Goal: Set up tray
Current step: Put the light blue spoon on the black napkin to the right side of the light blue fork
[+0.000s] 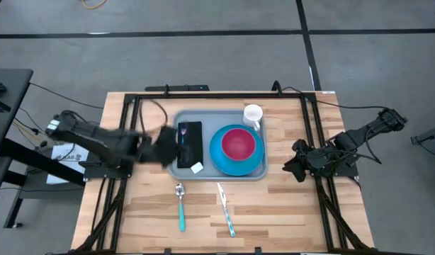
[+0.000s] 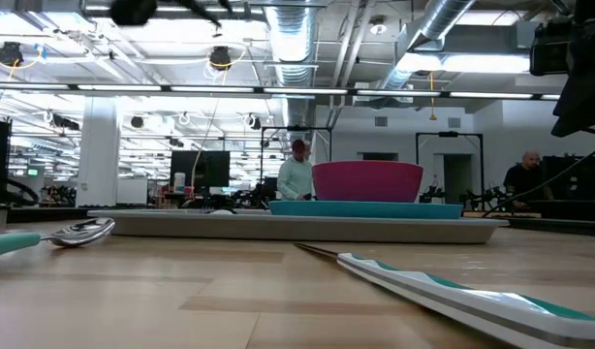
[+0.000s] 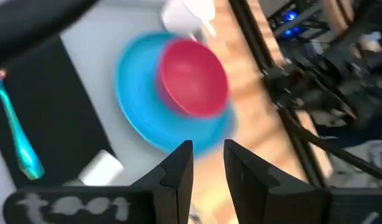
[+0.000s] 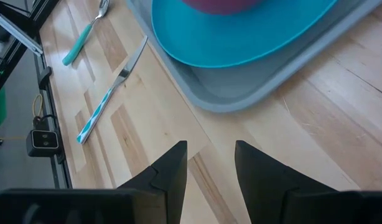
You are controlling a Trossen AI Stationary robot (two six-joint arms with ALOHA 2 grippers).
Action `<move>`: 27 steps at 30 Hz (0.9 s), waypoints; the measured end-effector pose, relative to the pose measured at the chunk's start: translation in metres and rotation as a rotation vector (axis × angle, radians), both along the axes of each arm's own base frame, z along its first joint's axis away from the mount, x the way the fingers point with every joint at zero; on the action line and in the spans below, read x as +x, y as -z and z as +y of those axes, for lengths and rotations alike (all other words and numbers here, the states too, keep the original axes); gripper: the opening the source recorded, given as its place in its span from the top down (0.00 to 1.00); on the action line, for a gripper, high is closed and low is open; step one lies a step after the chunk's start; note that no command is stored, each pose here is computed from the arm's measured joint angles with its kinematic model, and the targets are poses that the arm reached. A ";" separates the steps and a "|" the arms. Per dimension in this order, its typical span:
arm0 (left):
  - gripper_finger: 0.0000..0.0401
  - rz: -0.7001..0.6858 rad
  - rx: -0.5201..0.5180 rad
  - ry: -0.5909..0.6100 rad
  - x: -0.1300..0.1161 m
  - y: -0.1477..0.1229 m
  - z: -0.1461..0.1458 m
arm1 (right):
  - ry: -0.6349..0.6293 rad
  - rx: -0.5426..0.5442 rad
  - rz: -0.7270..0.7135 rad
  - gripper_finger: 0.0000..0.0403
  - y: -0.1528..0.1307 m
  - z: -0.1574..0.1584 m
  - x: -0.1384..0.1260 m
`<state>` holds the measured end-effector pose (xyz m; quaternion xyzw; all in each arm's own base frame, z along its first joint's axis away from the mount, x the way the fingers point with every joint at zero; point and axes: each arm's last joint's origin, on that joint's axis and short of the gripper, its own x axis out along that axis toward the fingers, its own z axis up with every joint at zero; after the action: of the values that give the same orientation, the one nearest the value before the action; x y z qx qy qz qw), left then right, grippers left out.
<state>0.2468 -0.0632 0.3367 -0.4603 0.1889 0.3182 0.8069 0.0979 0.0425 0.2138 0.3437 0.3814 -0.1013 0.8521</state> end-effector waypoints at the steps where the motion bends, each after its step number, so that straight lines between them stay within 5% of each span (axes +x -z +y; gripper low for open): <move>1: 0.81 -0.015 -0.013 0.002 0.001 0.000 -0.013 | 0.000 0.000 0.000 0.69 0.000 0.000 0.000; 6: 0.81 -0.018 -0.139 0.023 0.010 0.014 -0.070 | 0.000 0.000 0.000 0.69 0.000 0.000 0.000; 15: 0.81 0.353 -0.385 -0.029 0.028 0.077 -0.131 | -0.003 0.003 0.001 0.69 0.000 0.000 0.000; 21: 0.81 0.502 -0.370 -0.144 0.036 0.116 -0.141 | -0.003 0.003 0.002 0.69 0.000 0.000 0.000; 27: 0.81 0.530 -0.370 -0.161 0.041 0.129 -0.142 | -0.017 0.016 0.009 0.69 0.000 0.001 0.000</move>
<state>0.2878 -0.2053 0.2081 -0.5137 0.4099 0.4500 0.6046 0.0976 0.0432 0.2137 0.3470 0.3889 -0.0925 0.8484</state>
